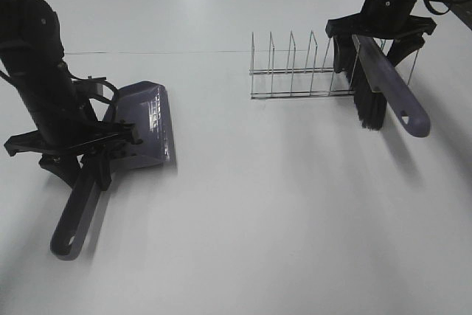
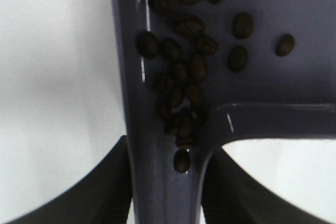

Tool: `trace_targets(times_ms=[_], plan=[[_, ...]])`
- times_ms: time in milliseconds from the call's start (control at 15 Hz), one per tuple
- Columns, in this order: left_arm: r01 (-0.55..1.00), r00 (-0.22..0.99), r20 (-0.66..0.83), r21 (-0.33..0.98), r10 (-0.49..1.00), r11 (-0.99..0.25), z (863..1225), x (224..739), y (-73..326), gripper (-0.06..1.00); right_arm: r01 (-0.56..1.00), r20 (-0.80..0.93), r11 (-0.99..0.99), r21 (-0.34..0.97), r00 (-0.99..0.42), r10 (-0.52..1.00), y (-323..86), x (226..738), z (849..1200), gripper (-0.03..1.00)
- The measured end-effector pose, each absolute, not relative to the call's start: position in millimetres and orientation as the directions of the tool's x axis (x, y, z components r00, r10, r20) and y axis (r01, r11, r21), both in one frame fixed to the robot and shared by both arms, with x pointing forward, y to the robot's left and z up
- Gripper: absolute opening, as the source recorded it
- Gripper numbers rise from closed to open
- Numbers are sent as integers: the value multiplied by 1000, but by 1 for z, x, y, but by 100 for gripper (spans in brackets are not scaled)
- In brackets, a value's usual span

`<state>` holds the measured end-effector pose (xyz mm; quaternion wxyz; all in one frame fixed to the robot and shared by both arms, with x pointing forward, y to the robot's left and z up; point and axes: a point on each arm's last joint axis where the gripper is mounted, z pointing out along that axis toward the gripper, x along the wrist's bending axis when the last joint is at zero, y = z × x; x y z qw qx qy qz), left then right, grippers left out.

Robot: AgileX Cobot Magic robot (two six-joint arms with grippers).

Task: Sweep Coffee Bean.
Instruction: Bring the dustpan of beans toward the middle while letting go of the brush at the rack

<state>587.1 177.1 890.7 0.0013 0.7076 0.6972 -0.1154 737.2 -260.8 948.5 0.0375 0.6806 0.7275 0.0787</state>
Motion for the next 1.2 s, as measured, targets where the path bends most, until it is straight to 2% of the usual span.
trace_targets(times_ms=[133,200,267,400,533,733,1133,1200], plan=[[984,1,-163,-178,987,-30,891,585,177,34,973,41,64,222,-75,996,-262,734,977,87],[984,1,-163,-178,987,-30,891,585,177,34,965,28,68,255,-78,997,-263,731,993,88],[983,1,-163,-180,987,-31,891,585,177,34,941,21,68,331,-80,997,-264,723,1031,88],[985,0,-165,-171,986,-29,891,586,177,34,914,86,44,404,-85,993,-260,706,1072,87],[990,-13,-183,-142,983,-14,890,589,175,34,904,139,51,425,-121,983,-256,680,1098,87],[994,-18,-194,-106,981,-3,886,593,174,34,910,135,102,401,-169,976,-257,641,1109,87],[999,-28,-196,-51,980,19,869,602,173,34,936,129,152,317,-202,971,-264,538,1107,87],[999,-30,-201,-26,979,25,869,605,172,34,929,126,153,338,-206,971,-266,500,1114,87]])
